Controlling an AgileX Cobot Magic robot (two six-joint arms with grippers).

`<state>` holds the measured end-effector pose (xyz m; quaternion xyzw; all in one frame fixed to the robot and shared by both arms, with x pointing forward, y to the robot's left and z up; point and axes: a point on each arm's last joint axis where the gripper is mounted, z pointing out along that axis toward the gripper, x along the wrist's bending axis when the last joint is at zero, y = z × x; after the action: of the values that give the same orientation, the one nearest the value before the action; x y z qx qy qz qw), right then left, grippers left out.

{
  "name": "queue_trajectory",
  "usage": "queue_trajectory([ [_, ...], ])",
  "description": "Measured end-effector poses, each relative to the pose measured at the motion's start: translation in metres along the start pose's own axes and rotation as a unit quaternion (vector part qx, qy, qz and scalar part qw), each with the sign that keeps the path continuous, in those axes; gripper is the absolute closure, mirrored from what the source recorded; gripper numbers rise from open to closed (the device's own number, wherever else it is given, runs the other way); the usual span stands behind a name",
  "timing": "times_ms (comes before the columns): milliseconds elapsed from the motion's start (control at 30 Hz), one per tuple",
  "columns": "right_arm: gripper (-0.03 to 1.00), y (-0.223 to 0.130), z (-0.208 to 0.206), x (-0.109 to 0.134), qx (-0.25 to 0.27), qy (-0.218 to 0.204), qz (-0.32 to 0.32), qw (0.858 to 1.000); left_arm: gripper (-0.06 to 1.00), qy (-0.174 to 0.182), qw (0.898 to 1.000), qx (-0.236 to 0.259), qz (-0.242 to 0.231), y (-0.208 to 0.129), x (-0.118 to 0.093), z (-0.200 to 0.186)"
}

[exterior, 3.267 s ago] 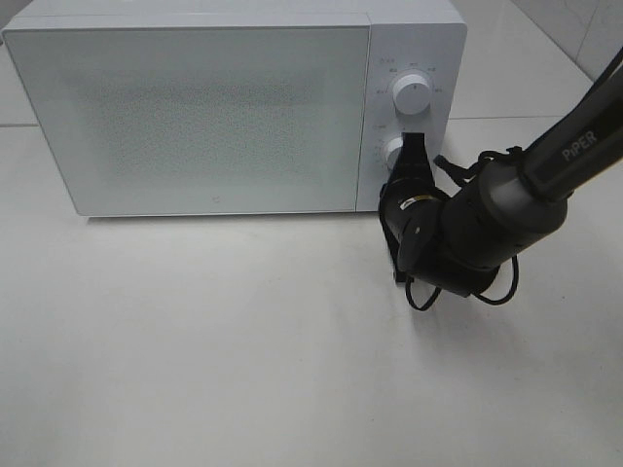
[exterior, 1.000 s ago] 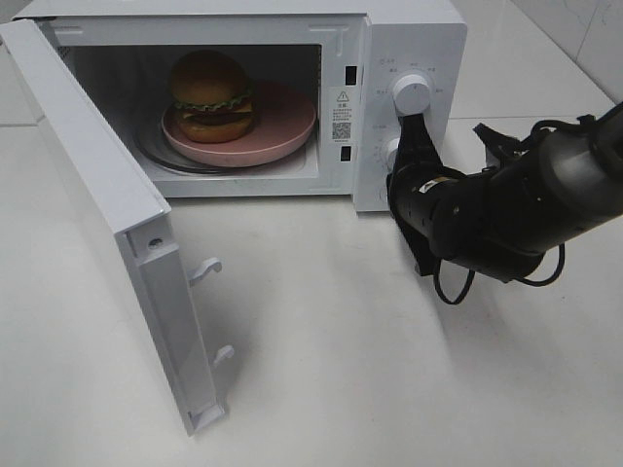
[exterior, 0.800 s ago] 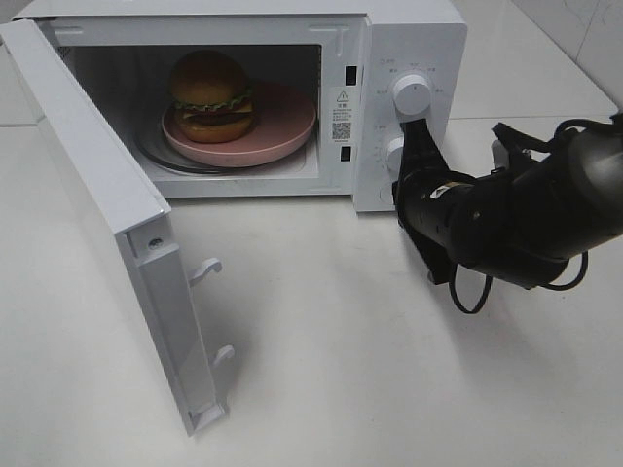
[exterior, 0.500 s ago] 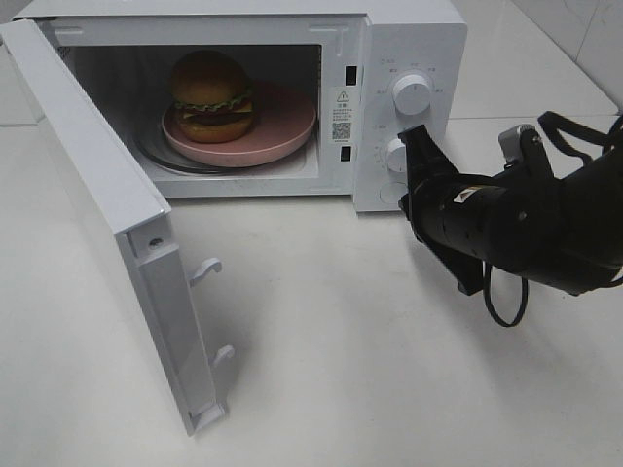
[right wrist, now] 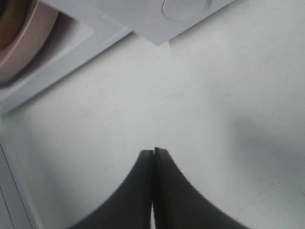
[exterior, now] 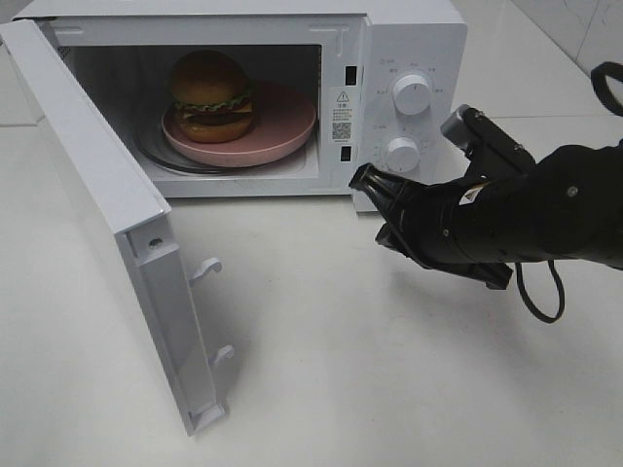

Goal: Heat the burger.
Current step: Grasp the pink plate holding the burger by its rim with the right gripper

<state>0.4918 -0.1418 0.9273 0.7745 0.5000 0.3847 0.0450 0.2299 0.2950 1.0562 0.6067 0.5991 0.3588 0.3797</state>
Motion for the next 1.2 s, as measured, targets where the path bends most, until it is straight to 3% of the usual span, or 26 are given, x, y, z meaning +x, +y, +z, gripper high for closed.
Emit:
queue_trajectory([
  [33, 0.95, -0.003, -0.005, 0.001, 0.023, -0.001, -0.042, 0.999, -0.03, 0.0, 1.0, 0.0, 0.0, 0.0, 0.0, 0.0],
  [133, 0.95, -0.005, -0.006, 0.001, 0.037, -0.002, -0.069, 0.997, -0.03, 0.0, 1.0, 0.0, 0.0, 0.0, 0.0, 0.0],
  [200, 0.95, -0.007, -0.016, 0.007, 0.086, 0.0, -0.18, 0.98, -0.03, 0.0, 1.0, 0.0, 0.0, 0.0, 0.0, 0.0],
  [267, 0.95, -0.008, -0.018, 0.008, 0.101, -0.003, -0.204, 0.974, -0.03, 0.0, 1.0, 0.0, 0.0, 0.0, 0.0, 0.0],
  [300, 0.94, -0.008, -0.02, 0.01, 0.128, -0.008, -0.245, 0.961, -0.03, 0.0, 1.0, 0.0, 0.0, 0.0, 0.0, 0.0],
  [400, 0.94, -0.008, -0.021, 0.011, 0.142, -0.012, -0.267, 0.953, -0.03, 0.0, 1.0, 0.0, 0.0, 0.0, 0.0, 0.0],
  [467, 0.94, -0.007, -0.026, 0.013, 0.194, -0.032, -0.337, 0.921, -0.03, 0.0, 1.0, 0.0, 0.0, 0.0, 0.0, 0.0],
  [500, 0.94, -0.007, -0.026, 0.013, 0.194, -0.032, -0.337, 0.921, -0.03, 0.0, 1.0, 0.0, 0.0, 0.0, 0.0, 0.0],
  [567, 0.94, -0.005, -0.03, 0.015, 0.226, -0.044, -0.388, 0.893, -0.03, 0.0, 1.0, 0.0, 0.0, 0.0, 0.0, 0.0],
  [600, 0.94, -0.005, -0.03, 0.015, 0.226, -0.044, -0.388, 0.893, -0.03, 0.0, 1.0, 0.0, 0.0, 0.0, 0.0, 0.0],
  [633, 0.94, -0.004, -0.032, 0.016, 0.237, -0.047, -0.404, 0.882, -0.03, 0.0, 1.0, 0.0, 0.0, 0.0, 0.0, 0.0],
  [667, 0.94, -0.002, -0.035, 0.017, 0.257, -0.052, -0.436, 0.861, -0.03, 0.0, 1.0, 0.0, 0.0, 0.0, 0.0, 0.0],
  [767, 0.94, 0.0, -0.037, 0.018, 0.265, -0.053, -0.453, 0.849, -0.03, 0.0, 1.0, 0.0, 0.0, 0.0, 0.0, 0.0],
  [833, 0.94, 0.005, -0.042, 0.023, 0.29, -0.046, -0.529, 0.797, -0.03, 0.0, 1.0, 0.0, 0.0, 0.0, 0.0, 0.0],
  [867, 0.94, 0.005, -0.042, 0.023, 0.29, -0.046, -0.529, 0.797, -0.03, 0.0, 1.0, 0.0, 0.0, 0.0, 0.0, 0.0],
  [900, 0.94, 0.007, -0.043, 0.023, 0.296, -0.043, -0.552, 0.779, -0.03, 0.0, 1.0, 0.0, 0.0, 0.0, 0.0, 0.0],
  [933, 0.94, 0.009, -0.045, 0.025, 0.304, -0.033, -0.598, 0.74, -0.03, 0.0, 1.0, 0.0, 0.0, 0.0, 0.0, 0.0],
  [967, 0.94, 0.009, -0.045, 0.025, 0.304, -0.033, -0.598, 0.74, -0.03, 0.0, 1.0, 0.0, 0.0, 0.0, 0.0, 0.0],
  [1000, 0.94, 0.01, -0.046, 0.025, 0.306, -0.029, -0.618, 0.723, -0.03, 0.0, 1.0, 0.0, 0.0, 0.0, 0.0, 0.0],
  [1033, 0.94, 0.012, -0.046, 0.026, 0.308, -0.016, -0.659, 0.686, -0.03, 0.0, 1.0, 0.0, 0.0, 0.0, 0.0, 0.0],
  [1067, 0.94, 0.012, -0.046, 0.026, 0.308, -0.016, -0.659, 0.686, -0.03, 0.0, 1.0, 0.0, 0.0, 0.0, 0.0, 0.0],
  [1100, 0.94, 0.012, -0.046, 0.026, 0.307, -0.008, -0.681, 0.665, -0.03, 0.0, 1.0, 0.0, 0.0, 0.0, 0.0, 0.0],
  [1133, 0.94, 0.013, -0.046, 0.026, 0.306, 0.009, -0.722, 0.62, -0.03, 0.0, 1.0, 0.0, 0.0, 0.0, 0.0, 0.0],
  [1167, 0.94, 0.013, -0.046, 0.026, 0.306, 0.009, -0.722, 0.62, -0.03, 0.0, 1.0, 0.0, 0.0, 0.0, 0.0, 0.0],
  [1200, 0.93, 0.013, -0.046, 0.026, 0.306, 0.019, -0.745, 0.593, -0.03, 0.0, 1.0, 0.0, 0.0, 0.0, 0.0, 0.0],
])
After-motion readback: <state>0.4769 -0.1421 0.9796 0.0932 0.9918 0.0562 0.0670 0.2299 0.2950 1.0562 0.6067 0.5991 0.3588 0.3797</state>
